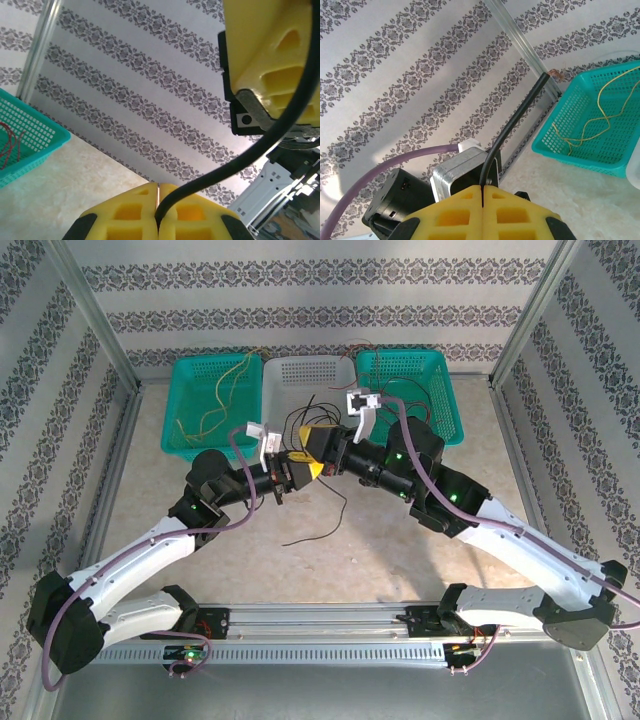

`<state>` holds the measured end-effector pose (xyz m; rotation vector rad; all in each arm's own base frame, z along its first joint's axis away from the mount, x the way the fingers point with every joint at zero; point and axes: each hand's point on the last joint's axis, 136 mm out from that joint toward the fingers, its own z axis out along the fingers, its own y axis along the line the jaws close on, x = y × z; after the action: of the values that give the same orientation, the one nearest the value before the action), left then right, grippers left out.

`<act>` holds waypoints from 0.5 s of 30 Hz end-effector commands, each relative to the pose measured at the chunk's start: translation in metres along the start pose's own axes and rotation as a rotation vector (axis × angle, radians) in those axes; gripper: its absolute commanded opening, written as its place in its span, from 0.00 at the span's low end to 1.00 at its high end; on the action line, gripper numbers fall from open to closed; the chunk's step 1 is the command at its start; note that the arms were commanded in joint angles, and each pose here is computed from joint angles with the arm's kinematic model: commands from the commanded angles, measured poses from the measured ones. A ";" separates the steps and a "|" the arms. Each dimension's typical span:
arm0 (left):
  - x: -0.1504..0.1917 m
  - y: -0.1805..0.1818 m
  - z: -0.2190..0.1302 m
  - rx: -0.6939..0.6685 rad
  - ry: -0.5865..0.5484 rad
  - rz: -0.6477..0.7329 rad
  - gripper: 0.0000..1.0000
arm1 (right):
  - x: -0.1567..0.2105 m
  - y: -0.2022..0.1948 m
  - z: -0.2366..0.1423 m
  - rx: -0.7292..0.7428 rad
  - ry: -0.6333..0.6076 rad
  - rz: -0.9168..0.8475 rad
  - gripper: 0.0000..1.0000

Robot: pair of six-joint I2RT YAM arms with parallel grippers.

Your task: Untangle the cables

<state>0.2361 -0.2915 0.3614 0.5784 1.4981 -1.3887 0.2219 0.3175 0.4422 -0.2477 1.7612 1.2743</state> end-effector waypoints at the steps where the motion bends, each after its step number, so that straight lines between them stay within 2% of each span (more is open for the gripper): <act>1: -0.029 -0.008 -0.002 -0.039 -0.074 0.024 0.00 | -0.004 -0.012 -0.011 0.053 -0.026 -0.004 0.08; 4: -0.040 -0.002 -0.002 -0.106 -0.080 -0.004 0.00 | 0.009 -0.035 -0.015 0.128 -0.001 -0.012 0.36; 5: -0.045 -0.002 -0.002 -0.121 -0.083 -0.013 0.00 | 0.017 -0.045 -0.015 0.153 0.017 -0.009 0.43; 7: -0.054 -0.002 -0.001 -0.149 -0.082 -0.035 0.00 | 0.032 -0.061 -0.014 0.181 0.057 0.004 0.48; 9: -0.061 -0.001 0.001 -0.167 -0.076 -0.063 0.00 | 0.050 -0.075 -0.011 0.196 0.101 0.020 0.63; 15: -0.078 0.010 0.006 -0.227 -0.065 -0.210 0.00 | 0.077 -0.100 -0.010 0.238 0.159 -0.005 0.66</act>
<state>0.2769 -0.2823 0.3877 0.3226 1.7192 -1.2963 0.2376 0.2891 0.3731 -0.1679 1.8721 1.1473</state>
